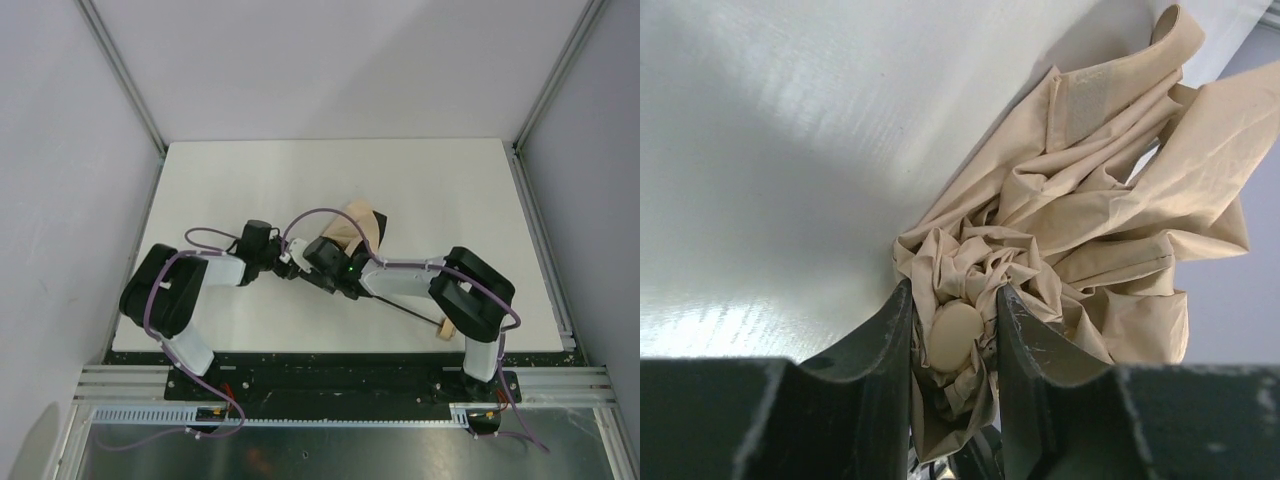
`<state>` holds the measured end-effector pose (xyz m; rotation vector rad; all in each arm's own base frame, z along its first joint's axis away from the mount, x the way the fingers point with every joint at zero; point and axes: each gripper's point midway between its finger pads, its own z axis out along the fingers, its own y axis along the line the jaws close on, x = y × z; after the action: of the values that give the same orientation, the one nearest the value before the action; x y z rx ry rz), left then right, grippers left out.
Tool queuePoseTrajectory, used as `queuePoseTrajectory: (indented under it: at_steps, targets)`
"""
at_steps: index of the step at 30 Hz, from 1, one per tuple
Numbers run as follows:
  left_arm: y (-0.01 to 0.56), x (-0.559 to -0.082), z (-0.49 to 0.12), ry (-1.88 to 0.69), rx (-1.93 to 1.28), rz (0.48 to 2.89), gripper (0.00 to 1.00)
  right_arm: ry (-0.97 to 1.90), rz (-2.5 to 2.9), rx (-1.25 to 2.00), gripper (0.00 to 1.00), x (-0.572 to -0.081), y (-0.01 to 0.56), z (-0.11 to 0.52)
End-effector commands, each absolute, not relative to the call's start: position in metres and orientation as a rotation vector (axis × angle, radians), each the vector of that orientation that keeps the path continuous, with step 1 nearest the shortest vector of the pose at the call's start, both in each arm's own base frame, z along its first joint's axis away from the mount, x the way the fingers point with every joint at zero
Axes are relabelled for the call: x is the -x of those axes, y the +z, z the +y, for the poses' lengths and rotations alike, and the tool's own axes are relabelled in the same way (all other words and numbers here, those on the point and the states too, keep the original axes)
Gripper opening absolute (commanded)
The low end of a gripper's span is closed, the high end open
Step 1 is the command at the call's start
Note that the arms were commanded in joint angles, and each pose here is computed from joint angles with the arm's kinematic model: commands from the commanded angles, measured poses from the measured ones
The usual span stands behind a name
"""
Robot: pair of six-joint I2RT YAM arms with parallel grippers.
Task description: Put away the umbrella
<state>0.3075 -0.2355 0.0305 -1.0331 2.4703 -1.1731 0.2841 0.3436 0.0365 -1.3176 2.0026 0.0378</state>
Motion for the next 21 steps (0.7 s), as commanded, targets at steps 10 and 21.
queuePoseTrajectory:
  at_steps: [10,21]
  targets:
    - [0.000,-0.288,-0.203,-0.936,1.042,2.630,0.04,0.522,2.576,1.354,0.00,-0.214,-0.066,0.318]
    - [0.076,-0.318,-0.147,-1.001,0.955,2.309,0.91,0.973,2.872,1.162,0.00,-0.174,-0.094,0.312]
